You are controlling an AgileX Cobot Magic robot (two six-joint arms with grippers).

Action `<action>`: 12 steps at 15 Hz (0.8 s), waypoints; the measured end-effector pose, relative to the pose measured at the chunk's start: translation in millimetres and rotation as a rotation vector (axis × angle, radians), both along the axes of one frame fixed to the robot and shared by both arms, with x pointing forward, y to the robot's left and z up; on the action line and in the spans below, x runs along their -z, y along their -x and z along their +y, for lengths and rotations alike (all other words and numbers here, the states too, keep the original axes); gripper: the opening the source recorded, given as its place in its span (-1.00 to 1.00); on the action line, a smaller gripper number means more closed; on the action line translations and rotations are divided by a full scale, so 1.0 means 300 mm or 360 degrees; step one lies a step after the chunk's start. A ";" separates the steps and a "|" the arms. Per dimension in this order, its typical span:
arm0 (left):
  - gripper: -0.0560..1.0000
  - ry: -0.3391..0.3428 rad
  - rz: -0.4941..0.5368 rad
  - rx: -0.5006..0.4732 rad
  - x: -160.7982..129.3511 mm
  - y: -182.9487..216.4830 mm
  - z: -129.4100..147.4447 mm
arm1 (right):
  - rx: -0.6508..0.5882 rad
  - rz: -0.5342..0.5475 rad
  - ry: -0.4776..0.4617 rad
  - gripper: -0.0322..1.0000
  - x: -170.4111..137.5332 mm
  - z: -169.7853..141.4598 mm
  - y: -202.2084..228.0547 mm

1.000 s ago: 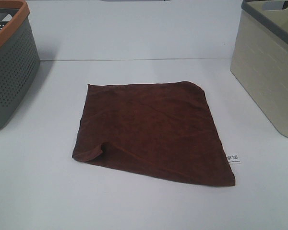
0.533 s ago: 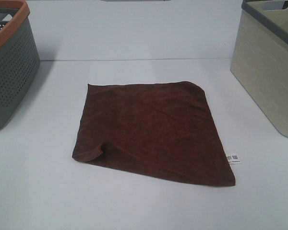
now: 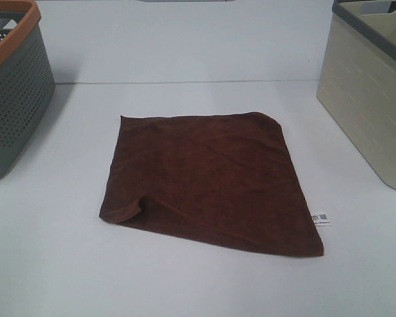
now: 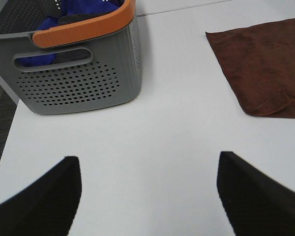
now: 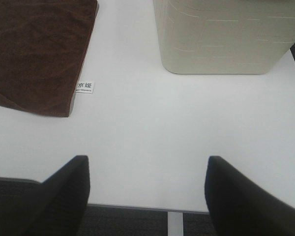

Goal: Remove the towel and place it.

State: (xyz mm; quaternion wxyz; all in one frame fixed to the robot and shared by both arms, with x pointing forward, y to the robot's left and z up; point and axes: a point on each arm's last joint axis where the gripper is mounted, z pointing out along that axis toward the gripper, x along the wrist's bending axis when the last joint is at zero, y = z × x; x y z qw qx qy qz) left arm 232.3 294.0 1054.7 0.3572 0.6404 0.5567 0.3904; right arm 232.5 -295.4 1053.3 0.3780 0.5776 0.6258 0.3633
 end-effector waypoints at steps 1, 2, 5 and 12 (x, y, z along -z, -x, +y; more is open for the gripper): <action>0.50 0.0000 0.0000 0.0000 0.000 0.000 0.000 | 0.0001 0.0000 -0.0001 0.20 0.000 0.000 0.000; 0.50 0.0000 0.0000 0.0000 0.000 0.000 0.000 | 0.0001 0.0000 -0.0001 0.20 0.000 0.000 0.000; 0.50 0.0004 0.0000 0.0003 0.000 0.000 -0.001 | 0.0001 0.0000 -0.0001 0.20 0.000 0.000 0.000; 0.50 0.0033 -0.0001 0.0004 0.000 0.000 -0.003 | 0.0002 0.0000 -0.0002 0.20 0.000 0.000 0.000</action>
